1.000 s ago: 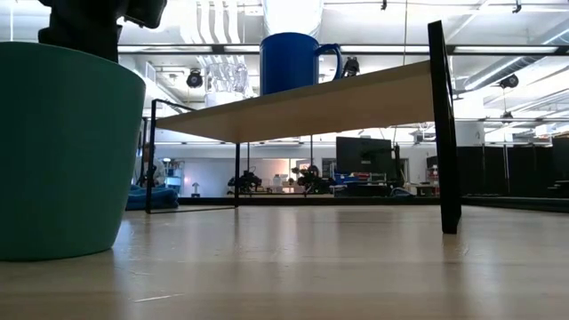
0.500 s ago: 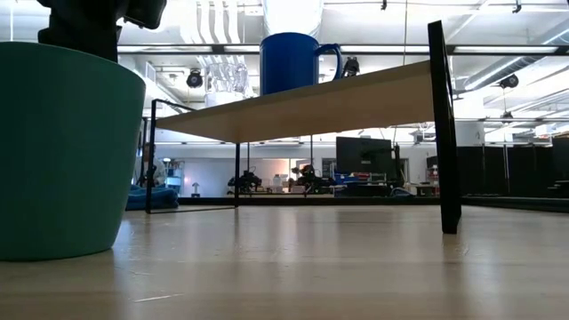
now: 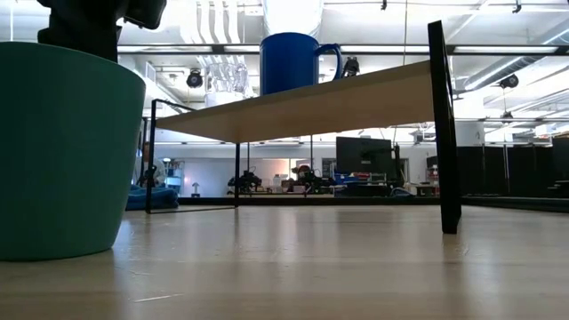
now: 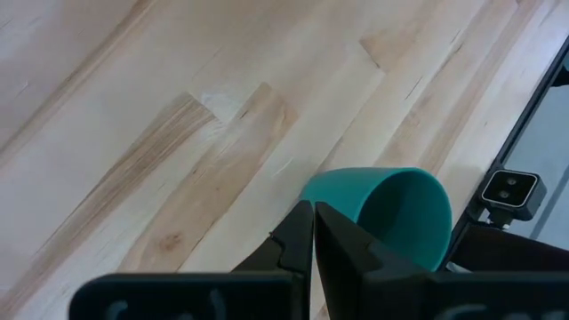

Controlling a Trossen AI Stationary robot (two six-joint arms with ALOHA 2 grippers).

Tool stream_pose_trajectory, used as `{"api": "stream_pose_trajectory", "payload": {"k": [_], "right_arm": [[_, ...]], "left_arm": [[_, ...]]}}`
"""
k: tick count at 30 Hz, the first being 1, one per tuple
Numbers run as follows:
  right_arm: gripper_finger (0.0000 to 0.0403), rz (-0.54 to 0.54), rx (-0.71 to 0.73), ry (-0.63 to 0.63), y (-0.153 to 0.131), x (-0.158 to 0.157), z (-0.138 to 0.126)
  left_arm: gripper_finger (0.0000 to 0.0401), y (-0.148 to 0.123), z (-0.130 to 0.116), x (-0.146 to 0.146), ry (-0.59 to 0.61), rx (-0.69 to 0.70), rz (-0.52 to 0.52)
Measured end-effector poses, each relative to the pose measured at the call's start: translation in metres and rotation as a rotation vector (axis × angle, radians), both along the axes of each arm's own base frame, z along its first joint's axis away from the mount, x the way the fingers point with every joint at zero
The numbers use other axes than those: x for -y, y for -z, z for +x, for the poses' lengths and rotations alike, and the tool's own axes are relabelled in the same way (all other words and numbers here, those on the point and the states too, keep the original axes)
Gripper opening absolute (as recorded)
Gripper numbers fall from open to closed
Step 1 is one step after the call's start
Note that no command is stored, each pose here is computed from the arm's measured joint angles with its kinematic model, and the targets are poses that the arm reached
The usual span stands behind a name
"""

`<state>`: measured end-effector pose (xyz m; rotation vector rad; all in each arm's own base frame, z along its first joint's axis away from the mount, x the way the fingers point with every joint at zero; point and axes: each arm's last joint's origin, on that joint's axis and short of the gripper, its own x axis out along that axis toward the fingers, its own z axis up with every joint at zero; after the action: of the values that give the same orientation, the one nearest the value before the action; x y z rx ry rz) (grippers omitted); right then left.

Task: Stack small to large cups/mugs on shelf
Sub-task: Put the green cup on the shelf

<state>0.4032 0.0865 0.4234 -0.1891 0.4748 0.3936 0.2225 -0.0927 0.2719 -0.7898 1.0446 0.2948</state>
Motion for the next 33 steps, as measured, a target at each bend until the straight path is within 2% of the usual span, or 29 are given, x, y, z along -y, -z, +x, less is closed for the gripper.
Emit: {"api": "stream_pose_trajectory", "payload": {"k": [8, 14, 22, 26, 33], "right_arm": [[0.0132, 0.159, -0.064, 0.096, 0.001, 0.001, 0.001], [0.0129, 0.283, -0.112, 0.168, 0.001, 0.001, 0.001], [0.0127, 0.306, -0.089, 0.173, -0.002, 0.001, 0.002], [0.013, 0.396, -0.153, 0.233, 0.002, 0.001, 0.002], [0.0123, 0.437, -0.217, 0.293, 0.011, -0.001, 0.004]], "left_arm": [[0.0, 0.0, 0.0, 0.0, -0.002, -0.001, -0.002], [0.0, 0.0, 0.0, 0.0, -0.003, 0.0, -0.001], [0.0, 0.0, 0.0, 0.0, -0.003, 0.0, -0.001], [0.0, 0.0, 0.0, 0.0, 0.0, 0.0, -0.001], [0.0, 0.0, 0.0, 0.001, 0.007, -0.001, 0.003]]}}
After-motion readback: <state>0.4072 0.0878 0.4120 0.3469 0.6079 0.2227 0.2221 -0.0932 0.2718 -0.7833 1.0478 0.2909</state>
